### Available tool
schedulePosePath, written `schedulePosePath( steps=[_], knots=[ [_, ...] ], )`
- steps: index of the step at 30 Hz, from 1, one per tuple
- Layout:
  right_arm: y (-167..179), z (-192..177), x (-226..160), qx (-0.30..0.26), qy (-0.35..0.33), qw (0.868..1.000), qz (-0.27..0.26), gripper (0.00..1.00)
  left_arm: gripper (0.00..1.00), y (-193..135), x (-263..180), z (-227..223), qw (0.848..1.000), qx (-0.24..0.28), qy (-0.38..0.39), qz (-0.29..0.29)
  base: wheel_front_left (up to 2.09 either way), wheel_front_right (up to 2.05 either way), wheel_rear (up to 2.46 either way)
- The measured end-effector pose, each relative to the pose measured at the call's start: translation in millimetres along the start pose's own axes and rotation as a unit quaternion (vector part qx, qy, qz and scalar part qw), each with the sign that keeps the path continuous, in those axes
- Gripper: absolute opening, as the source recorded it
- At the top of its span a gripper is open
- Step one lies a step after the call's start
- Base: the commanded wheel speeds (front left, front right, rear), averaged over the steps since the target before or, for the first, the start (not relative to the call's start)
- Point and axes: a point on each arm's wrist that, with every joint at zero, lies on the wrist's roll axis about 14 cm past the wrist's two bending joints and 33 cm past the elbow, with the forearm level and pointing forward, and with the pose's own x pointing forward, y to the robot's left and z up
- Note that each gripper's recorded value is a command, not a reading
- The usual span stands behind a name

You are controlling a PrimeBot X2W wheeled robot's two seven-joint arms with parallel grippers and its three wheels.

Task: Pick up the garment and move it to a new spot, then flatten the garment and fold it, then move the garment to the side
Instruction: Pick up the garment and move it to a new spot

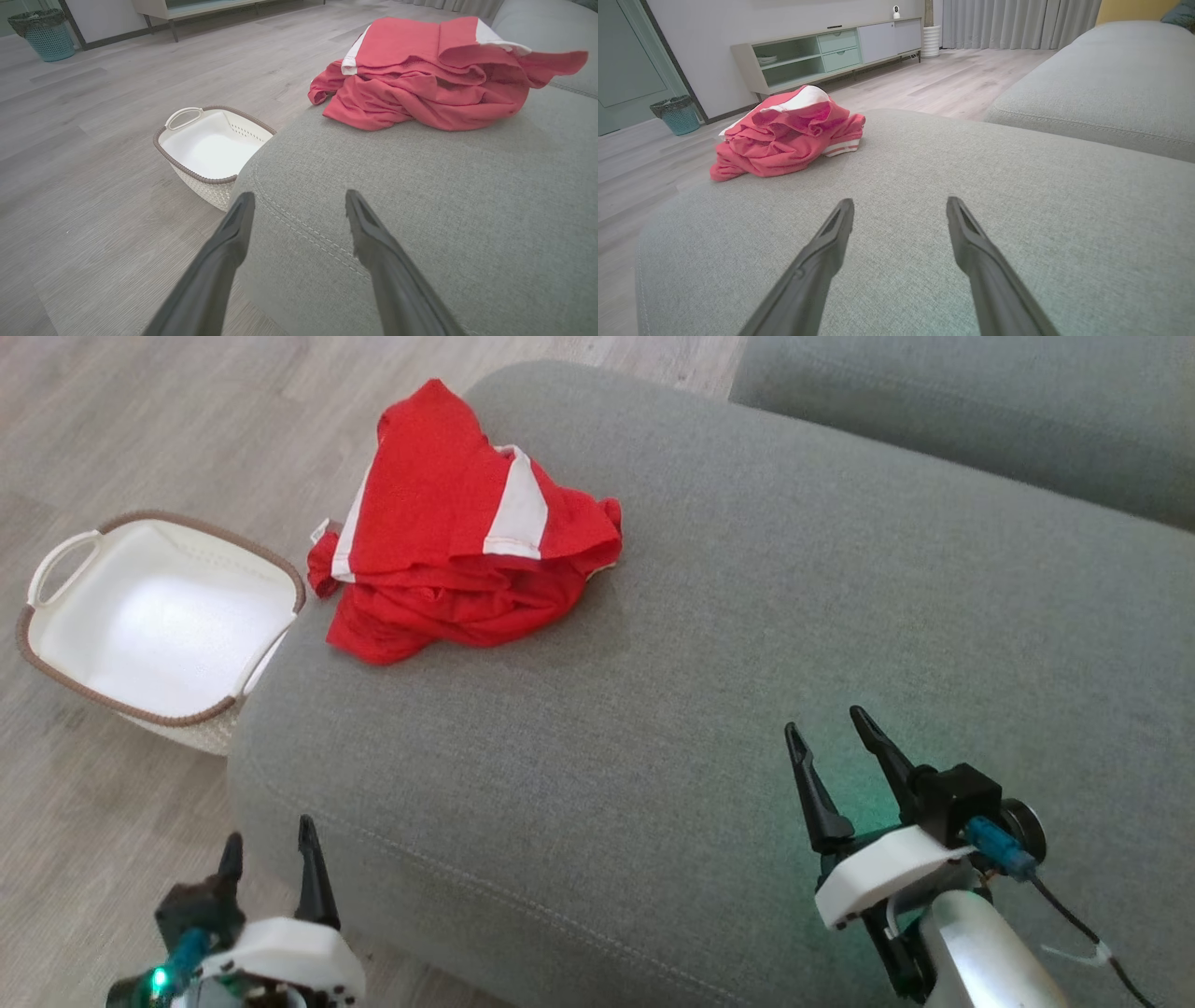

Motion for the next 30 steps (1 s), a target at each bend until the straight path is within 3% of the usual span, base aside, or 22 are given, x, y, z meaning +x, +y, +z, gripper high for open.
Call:
schedulePosePath(
  steps=[12,23,30],
  knots=[
    [-33,-7,25,0.009,-0.009,1.000,-0.020,1.00,1.00,-21,70,46,0.998,-0.006,-0.040,-0.037,0.00,0.00,0.00],
    [-75,-16,34,0.007,-0.016,0.998,-0.059,1.00,1.00,-62,158,84,0.991,0.048,-0.056,-0.115,0.00,0.00,0.00],
    [-97,-23,35,0.009,-0.016,0.997,-0.081,1.00,1.00,-83,197,78,0.988,0.069,-0.029,-0.134,0.00,0.00,0.00]
  ],
)
